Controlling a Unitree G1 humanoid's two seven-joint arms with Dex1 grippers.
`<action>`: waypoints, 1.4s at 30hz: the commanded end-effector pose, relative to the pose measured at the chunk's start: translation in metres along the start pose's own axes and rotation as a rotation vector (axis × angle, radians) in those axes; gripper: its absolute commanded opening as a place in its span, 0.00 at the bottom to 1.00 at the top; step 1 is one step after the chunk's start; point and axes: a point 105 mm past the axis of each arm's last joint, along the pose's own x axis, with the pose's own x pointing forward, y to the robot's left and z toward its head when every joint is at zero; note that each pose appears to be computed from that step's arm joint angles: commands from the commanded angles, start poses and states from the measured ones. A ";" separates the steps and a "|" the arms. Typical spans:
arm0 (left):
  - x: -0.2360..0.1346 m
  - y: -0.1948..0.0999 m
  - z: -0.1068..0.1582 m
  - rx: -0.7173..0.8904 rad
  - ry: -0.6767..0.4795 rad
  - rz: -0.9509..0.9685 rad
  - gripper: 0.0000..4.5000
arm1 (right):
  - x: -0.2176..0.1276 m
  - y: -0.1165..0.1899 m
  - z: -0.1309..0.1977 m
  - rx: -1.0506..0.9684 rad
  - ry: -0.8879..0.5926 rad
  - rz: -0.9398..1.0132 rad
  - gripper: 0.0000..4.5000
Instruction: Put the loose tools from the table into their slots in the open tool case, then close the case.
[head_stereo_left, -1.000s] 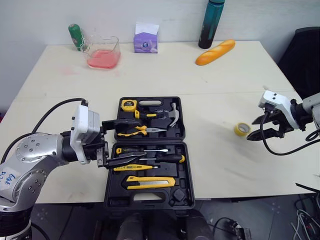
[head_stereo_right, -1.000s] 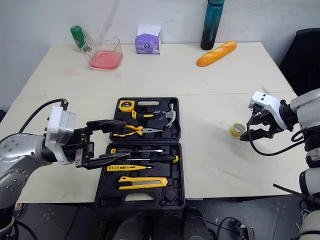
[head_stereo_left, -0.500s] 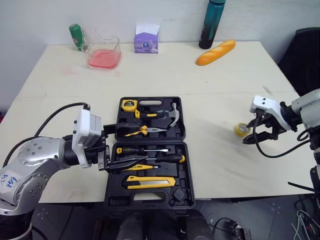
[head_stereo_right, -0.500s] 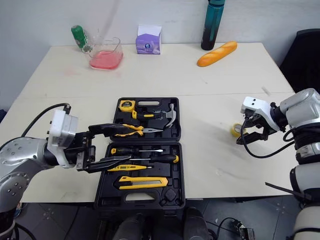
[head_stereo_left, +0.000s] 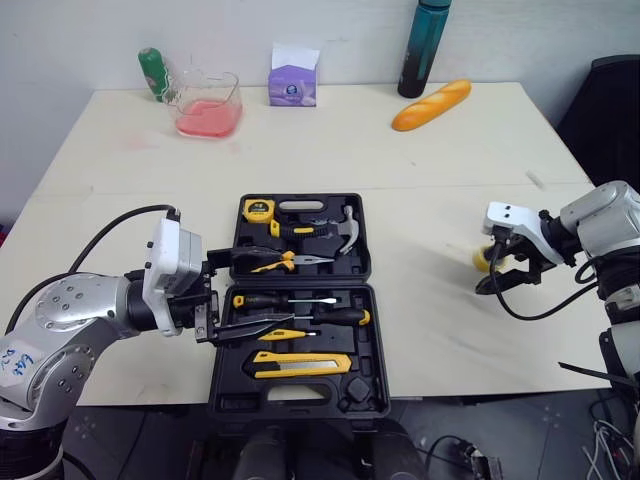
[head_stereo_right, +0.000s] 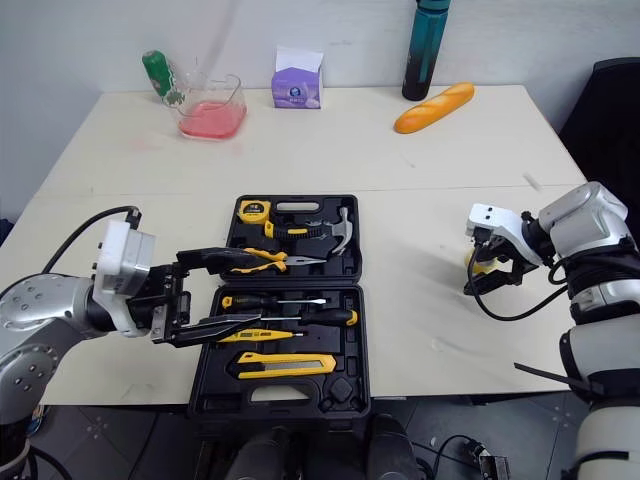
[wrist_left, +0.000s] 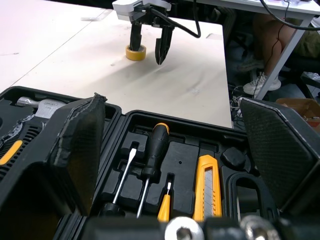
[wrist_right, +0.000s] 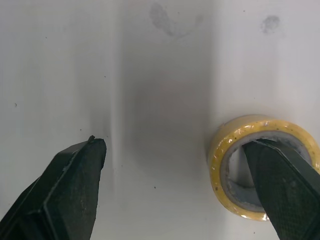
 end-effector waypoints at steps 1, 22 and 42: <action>0.002 -0.008 0.008 0.047 -0.008 -0.022 0.99 | -0.005 0.003 0.006 -0.039 0.002 0.032 1.00; -0.010 -0.019 0.004 0.045 0.005 -0.075 1.00 | -0.016 0.031 0.043 -0.400 -0.069 0.009 0.01; -0.022 -0.044 -0.042 0.032 0.129 -0.073 1.00 | 0.012 0.196 0.100 -0.951 -0.241 0.556 0.01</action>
